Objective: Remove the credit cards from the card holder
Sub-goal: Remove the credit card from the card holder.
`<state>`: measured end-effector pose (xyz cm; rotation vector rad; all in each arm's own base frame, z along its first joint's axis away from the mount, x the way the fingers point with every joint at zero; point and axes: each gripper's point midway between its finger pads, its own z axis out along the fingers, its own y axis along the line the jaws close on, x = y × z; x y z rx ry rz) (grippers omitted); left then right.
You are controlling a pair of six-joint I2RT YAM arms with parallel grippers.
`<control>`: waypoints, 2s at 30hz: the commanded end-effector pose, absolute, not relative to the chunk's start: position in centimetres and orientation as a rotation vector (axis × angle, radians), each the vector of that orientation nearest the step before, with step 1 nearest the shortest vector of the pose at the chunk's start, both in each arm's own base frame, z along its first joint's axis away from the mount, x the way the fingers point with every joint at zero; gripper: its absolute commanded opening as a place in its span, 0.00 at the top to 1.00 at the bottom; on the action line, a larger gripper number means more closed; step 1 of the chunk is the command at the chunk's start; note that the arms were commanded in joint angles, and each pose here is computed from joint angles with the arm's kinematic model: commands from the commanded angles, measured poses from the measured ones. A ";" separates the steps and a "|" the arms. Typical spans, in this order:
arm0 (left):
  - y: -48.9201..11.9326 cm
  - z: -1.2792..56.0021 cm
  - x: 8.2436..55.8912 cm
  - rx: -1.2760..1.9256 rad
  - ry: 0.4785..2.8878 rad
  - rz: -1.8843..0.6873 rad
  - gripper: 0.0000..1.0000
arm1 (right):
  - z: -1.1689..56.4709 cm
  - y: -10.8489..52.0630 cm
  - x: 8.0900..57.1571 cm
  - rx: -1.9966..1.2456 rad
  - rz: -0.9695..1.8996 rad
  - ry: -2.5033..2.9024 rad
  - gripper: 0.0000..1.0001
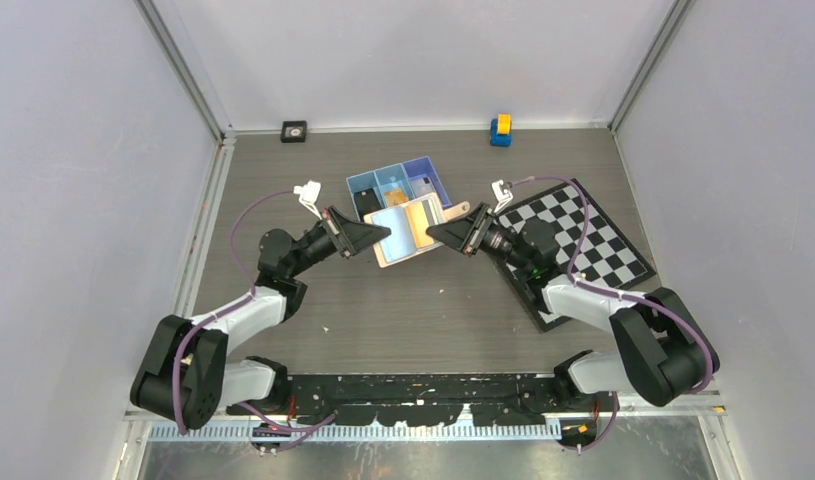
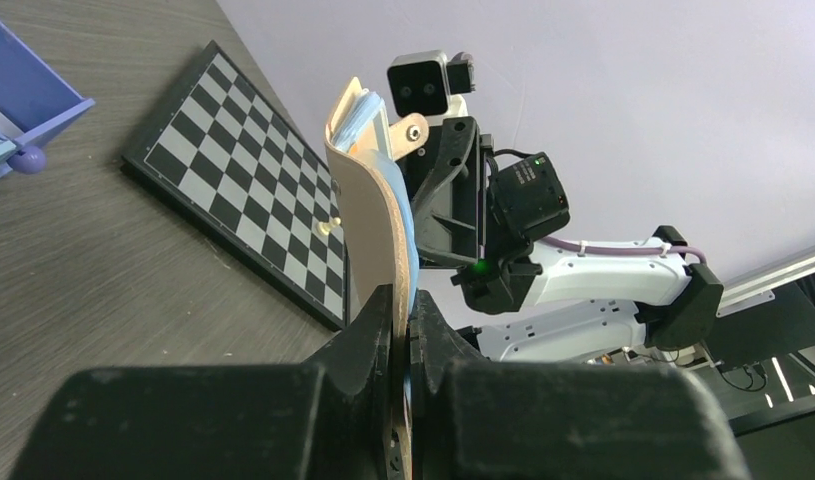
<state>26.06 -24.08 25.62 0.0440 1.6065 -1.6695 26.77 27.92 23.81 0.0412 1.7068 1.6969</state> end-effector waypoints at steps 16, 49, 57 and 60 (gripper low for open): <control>-17.8 18.4 30.3 -0.297 2.011 -0.965 0.31 | 21.9 26.1 29.2 0.063 1.327 1.809 1.00; -28.2 22.8 26.8 0.130 1.810 -1.656 0.72 | 23.4 30.3 26.3 -0.033 1.567 1.723 0.99; -27.9 23.7 26.7 0.132 1.762 -1.716 0.77 | 23.1 30.7 26.3 -0.038 1.602 1.728 1.00; -27.6 24.6 26.5 0.134 1.703 -1.763 0.79 | 23.0 31.0 26.3 -0.043 1.622 1.729 0.99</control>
